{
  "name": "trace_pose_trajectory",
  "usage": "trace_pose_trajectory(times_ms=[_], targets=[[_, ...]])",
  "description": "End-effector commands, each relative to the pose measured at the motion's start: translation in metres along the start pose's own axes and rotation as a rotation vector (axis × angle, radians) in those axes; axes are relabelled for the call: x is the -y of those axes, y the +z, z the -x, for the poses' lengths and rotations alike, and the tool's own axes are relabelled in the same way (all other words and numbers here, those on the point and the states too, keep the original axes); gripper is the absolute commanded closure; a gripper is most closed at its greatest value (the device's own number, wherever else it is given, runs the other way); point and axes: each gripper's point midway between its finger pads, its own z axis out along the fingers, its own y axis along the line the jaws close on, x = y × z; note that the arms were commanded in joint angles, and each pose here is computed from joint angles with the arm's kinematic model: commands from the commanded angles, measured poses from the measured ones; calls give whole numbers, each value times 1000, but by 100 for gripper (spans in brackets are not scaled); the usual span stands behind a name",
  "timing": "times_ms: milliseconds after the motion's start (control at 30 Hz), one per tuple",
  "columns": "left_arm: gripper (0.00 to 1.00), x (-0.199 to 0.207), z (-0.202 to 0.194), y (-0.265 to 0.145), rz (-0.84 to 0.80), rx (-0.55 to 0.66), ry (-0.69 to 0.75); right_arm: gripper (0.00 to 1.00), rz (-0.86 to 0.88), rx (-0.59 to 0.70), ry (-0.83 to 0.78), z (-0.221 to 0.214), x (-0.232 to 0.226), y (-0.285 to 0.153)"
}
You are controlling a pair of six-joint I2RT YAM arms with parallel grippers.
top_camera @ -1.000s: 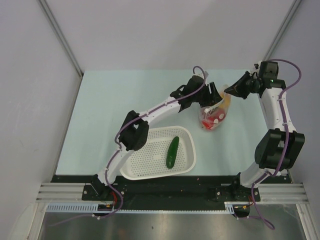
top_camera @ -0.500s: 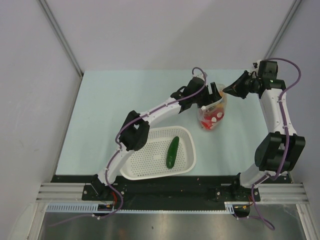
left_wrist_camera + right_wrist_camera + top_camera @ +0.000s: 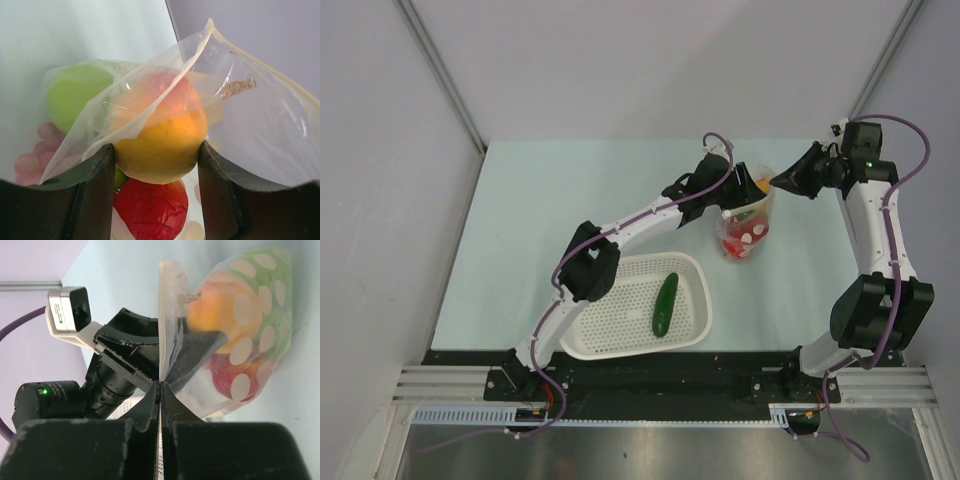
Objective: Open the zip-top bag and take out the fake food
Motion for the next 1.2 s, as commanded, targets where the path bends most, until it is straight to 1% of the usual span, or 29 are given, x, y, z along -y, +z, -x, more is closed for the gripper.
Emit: trace_pose_trajectory(times_ms=[0, 33, 67, 133, 233, 267, 333, 433, 533, 633, 667, 700, 733, 800, 867, 900, 933, 967, 1000, 1033, 1067, 1100, 1133, 1167], targets=[[92, 58, 19, -32, -147, 9, 29, 100, -24, 76, -32, 29, 12, -5], [93, 61, 15, -37, -165, -20, 36, 100, -36, 87, -45, 36, 16, -3], [94, 76, 20, -47, -206, -19, 45, 100, -45, 89, -48, 42, 20, 2], [100, 92, 21, -59, -283, -41, 69, 100, -61, 115, -90, 56, 22, 4], [100, 131, 44, -83, -399, 0, 163, 100, -76, 134, -120, 69, 26, 9], [100, 139, 45, -90, -429, -11, 188, 100, -74, 136, -127, 72, 27, 11], [100, 148, 55, -101, -429, -5, 224, 100, -74, 143, -133, 79, 29, 14], [100, 157, 73, -116, -442, 29, 228, 100, -84, 154, -144, 87, 32, 16], [100, 164, 89, -132, -454, 54, 227, 100, -75, 189, -157, 105, 27, 11], [100, 168, 93, -151, -456, 39, 258, 100, -68, 192, -148, 118, 30, 18], [100, 165, 91, -154, -442, 27, 263, 100, -57, 208, -154, 125, 24, 17], [100, 155, 81, -154, -425, -11, 254, 100, -48, 207, -153, 127, 21, 18], [100, 161, 80, -164, -452, -15, 257, 100, -47, 199, -145, 128, 24, 24], [100, 152, 71, -162, -472, -49, 211, 100, -30, 196, -144, 129, 20, 26], [100, 153, 70, -160, -494, -53, 183, 100, -6, 189, -134, 126, 14, 27], [100, 162, 76, -161, -541, -34, 147, 100, 2, 178, -134, 121, 13, 30], [100, 166, 74, -159, -571, -45, 124, 100, 1, 174, -139, 118, 13, 30], [100, 158, 71, -146, -572, -58, 89, 100, 6, 178, -147, 115, 9, 26], [100, 165, 76, -145, -592, -53, 59, 100, 3, 162, -142, 108, 13, 29], [100, 163, 76, -139, -585, -55, 43, 100, 4, 157, -139, 104, 13, 28], [100, 151, 70, -123, -556, -69, 24, 100, 3, 159, -137, 100, 12, 24], [100, 148, 70, -119, -517, -74, 20, 100, 4, 154, -132, 95, 10, 23], [100, 140, 69, -112, -476, -73, 14, 100, -5, 126, -104, 83, 15, 28], [100, 131, 72, -103, -435, -44, 9, 100, -5, 117, -96, 77, 15, 29]])
